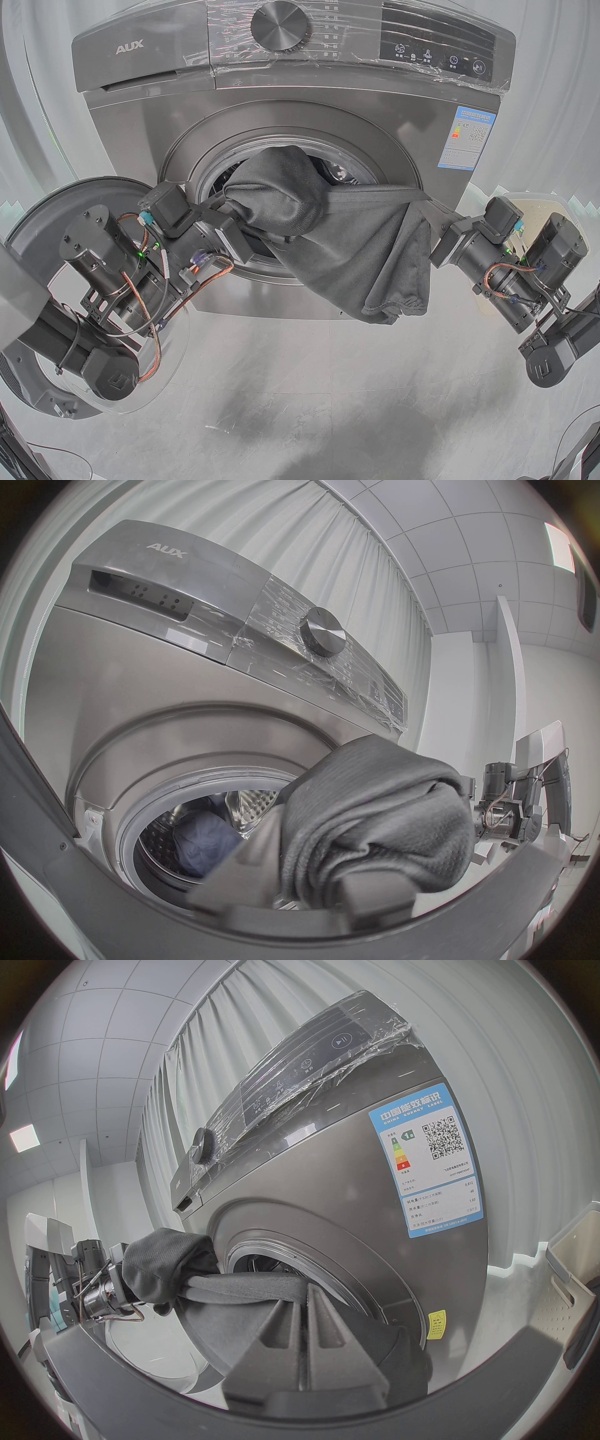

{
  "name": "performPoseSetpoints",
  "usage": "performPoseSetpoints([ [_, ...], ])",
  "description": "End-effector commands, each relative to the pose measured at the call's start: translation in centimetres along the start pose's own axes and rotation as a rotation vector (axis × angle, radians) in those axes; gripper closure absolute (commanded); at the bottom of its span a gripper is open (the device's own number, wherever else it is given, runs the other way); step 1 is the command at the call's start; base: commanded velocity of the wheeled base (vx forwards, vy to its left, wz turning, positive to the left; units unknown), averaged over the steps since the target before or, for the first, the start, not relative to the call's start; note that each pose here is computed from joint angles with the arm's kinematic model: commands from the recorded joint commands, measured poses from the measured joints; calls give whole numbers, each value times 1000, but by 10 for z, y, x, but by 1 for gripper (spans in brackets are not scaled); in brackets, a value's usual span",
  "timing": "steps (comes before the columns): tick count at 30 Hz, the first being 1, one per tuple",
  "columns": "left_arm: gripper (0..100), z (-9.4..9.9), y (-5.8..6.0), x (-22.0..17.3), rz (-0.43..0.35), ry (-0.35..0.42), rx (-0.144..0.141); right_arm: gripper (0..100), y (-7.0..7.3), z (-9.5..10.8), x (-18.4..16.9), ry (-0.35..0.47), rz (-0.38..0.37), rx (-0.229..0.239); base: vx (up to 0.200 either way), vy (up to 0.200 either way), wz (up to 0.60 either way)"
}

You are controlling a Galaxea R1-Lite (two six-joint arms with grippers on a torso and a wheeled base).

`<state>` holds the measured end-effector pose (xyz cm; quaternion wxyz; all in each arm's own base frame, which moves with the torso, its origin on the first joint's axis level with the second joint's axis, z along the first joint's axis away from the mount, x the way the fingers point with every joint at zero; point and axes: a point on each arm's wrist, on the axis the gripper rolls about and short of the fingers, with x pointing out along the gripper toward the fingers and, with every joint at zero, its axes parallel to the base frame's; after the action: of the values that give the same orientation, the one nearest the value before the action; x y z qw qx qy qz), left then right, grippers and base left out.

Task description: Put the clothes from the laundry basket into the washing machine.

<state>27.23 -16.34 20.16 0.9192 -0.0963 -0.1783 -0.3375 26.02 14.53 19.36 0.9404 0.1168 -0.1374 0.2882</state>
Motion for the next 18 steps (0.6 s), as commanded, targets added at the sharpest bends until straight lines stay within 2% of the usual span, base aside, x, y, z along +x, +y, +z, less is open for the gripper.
performPoseSetpoints([
  [1, 0, 2, 5, 1, 11, -9, -15, 100, 3, 0, 0, 1, 11, 3, 0, 0, 0],
  [4, 0, 3, 7, 1, 21, -12, -57, 100, 3, 0, 0, -2, 12, 3, 0, 0, 0],
  [5, 0, 4, 7, 1, 22, -14, -61, 100, 4, 0, 0, -3, 14, 4, 0, 0, 0],
  [13, 0, -1, 9, -1, 28, 4, -60, 100, 9, 1, 0, -3, 33, 9, 0, 0, 0],
  [18, 0, -11, 10, -3, 42, 40, -63, 100, 9, 1, -1, -4, 30, 9, 0, 0, 0],
])
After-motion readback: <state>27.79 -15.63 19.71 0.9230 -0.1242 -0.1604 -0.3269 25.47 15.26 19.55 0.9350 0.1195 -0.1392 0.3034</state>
